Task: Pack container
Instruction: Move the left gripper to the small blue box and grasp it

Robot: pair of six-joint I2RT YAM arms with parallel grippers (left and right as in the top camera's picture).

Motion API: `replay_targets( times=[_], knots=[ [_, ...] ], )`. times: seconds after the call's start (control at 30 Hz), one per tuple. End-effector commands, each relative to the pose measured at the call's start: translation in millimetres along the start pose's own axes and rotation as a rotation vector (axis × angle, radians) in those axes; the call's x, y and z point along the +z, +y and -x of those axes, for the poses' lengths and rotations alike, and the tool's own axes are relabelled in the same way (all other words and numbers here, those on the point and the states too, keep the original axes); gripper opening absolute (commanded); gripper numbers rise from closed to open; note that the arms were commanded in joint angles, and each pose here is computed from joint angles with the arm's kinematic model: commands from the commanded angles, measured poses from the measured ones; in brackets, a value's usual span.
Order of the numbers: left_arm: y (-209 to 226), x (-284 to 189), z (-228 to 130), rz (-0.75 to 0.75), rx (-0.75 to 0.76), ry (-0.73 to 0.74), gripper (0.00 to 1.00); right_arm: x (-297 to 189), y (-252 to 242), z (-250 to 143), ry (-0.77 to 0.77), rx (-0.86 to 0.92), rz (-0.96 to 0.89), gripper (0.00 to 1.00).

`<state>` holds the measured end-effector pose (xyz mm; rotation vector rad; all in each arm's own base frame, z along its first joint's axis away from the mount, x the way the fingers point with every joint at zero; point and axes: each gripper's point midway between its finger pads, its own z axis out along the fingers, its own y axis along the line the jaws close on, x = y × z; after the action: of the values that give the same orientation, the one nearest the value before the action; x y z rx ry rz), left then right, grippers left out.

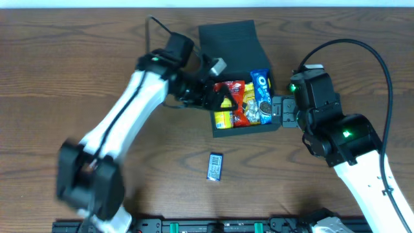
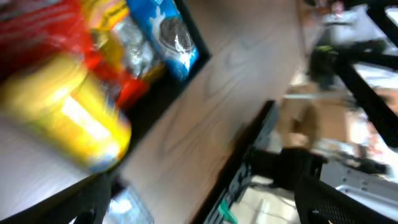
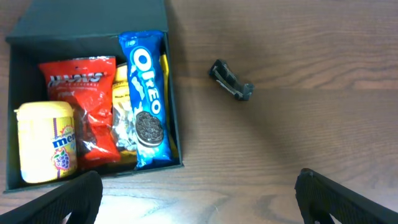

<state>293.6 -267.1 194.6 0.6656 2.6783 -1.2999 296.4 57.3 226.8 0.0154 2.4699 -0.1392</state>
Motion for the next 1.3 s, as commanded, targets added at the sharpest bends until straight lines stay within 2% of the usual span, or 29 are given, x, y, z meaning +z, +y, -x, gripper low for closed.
replay_targets(
  times=[0.0,0.13,0.3,0.53,0.7,0.97,1.17,1.27],
  knots=[
    [12,-34,-14,0.293,0.007,-0.034,0.95,-2,-5,2,-0.012,0.024,-0.019,0.99],
    [21,-37,-60,0.499,-0.065,0.084,0.95,-2,-5,2,-0.012,0.024,-0.019,0.99],
    [35,1,-106,0.661,-0.104,0.196,0.95,-2,-6,0,-0.004,0.021,-0.022,0.99],
    [66,51,-155,0.71,-0.18,0.238,0.95,-2,-6,-2,0.004,0.018,-0.023,0.99],
    [83,65,-163,0.706,-0.196,0.211,0.95,-2,-6,-2,0.003,0.027,-0.023,0.99],
    [96,72,-154,0.737,-0.192,0.152,0.95,-2,-6,-2,0.001,0.031,-0.022,0.99],
    [97,73,-149,0.741,-0.186,0.133,0.95,-2,-6,-2,0.001,0.03,-0.022,0.99],
    [90,79,-145,0.697,-0.183,0.123,0.95,-2,-6,-1,0.001,0.034,-0.022,0.99]
  ],
)
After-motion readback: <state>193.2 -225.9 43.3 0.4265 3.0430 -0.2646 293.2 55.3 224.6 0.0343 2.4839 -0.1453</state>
